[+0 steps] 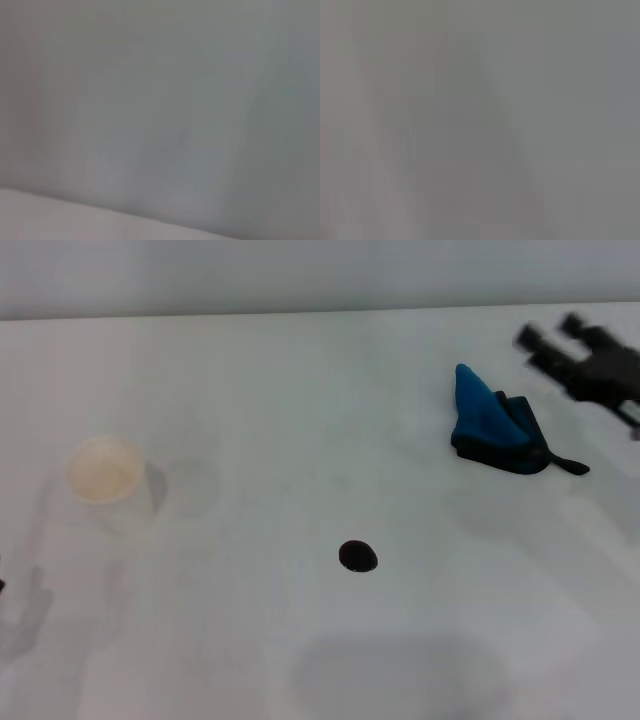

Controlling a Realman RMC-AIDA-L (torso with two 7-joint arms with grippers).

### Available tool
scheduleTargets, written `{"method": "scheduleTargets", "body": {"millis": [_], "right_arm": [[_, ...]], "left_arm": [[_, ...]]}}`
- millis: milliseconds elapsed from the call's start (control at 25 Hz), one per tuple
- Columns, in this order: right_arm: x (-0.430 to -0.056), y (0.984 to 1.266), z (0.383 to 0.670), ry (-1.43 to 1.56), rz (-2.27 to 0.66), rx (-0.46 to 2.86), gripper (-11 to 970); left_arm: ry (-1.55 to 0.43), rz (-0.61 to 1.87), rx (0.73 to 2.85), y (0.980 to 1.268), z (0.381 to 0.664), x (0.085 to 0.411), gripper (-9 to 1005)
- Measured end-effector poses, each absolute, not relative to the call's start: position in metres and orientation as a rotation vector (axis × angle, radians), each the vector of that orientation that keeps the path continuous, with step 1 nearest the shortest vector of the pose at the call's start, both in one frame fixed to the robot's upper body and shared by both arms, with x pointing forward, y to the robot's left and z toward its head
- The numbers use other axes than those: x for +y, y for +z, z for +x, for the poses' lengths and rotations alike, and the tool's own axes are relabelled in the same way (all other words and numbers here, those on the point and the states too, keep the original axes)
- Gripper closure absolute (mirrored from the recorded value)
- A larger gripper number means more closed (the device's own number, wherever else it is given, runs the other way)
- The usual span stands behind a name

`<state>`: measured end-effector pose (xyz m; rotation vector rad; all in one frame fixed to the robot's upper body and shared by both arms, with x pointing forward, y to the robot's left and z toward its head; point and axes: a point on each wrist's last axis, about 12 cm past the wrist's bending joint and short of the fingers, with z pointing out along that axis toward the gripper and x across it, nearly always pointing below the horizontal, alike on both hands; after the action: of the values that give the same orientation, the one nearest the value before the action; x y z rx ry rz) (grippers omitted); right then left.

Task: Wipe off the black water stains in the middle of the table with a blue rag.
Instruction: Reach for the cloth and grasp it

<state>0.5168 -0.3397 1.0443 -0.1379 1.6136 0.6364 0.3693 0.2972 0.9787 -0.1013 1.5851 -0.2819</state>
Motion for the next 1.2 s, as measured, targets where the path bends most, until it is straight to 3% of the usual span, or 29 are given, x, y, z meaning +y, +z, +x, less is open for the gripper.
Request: {"method": "scheduleTargets", "body": {"millis": [360,720,1200], "right_arm": [[-0.304,1.081,0.570,0.946,-0.521,1.948,107],[-0.276,1.111,0.615,0.868,-0.693,2.143,111],[-0.267,1.145,0.650,0.600,-0.872,2.401,113]], "left_arm": [[-0.325,-0.133,1.592,0.979,0.376,0.310,119],[-0.327,-0.126,1.584,0.981,0.380,0.310,119],[-0.327,-0.083,1.536,0.988,0.388,0.313,119]]}}
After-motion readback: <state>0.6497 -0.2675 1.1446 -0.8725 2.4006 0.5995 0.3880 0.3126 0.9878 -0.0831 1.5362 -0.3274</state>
